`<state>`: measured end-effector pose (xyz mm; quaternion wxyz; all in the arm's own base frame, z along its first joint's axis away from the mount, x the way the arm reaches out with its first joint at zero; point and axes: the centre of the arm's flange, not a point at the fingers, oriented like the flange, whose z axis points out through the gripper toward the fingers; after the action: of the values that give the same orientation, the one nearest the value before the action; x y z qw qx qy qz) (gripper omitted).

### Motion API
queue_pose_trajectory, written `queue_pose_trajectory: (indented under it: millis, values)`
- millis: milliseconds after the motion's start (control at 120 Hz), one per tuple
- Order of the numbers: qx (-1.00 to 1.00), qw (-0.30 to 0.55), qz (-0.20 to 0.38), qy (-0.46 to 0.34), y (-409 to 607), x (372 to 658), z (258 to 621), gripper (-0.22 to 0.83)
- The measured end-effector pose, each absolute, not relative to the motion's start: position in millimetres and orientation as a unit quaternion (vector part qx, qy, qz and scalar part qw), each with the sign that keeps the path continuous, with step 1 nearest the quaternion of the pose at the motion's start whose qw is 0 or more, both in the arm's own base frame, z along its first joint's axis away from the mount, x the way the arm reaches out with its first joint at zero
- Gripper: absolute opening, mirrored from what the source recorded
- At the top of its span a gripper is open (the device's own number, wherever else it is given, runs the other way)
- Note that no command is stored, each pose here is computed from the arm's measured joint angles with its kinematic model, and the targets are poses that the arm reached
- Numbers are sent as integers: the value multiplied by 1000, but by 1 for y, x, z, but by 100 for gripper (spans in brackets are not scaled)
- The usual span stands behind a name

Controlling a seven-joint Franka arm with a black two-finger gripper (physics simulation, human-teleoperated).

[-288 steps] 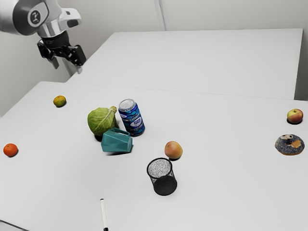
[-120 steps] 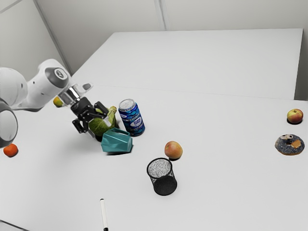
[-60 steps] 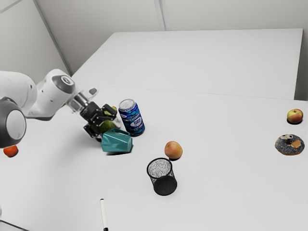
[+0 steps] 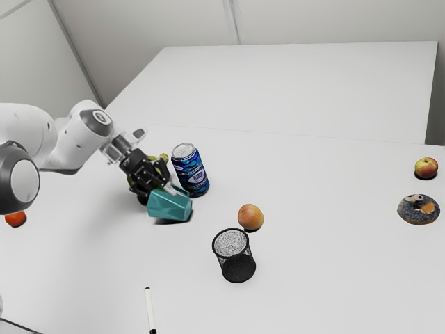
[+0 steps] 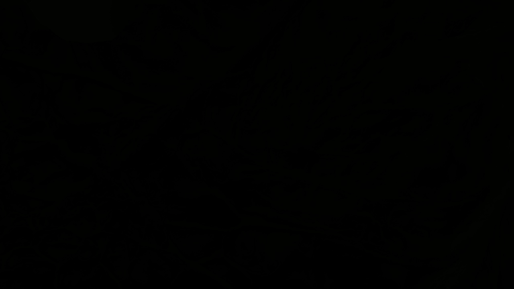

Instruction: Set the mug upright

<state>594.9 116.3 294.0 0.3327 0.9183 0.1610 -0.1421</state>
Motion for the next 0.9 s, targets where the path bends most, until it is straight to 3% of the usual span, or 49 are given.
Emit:
queue_pose_trajectory:
  millis: [233, 500, 742, 900]
  values:
    - [925, 331, -136, 129, 79, 594, 324, -13]
    - [935, 310, -140, 103, 44, 585, 344, -16]
    - [987, 132, -95, -17, -3, 584, 394, -16]
    - [995, 42, -57, -68, -13, 574, 395, -16]
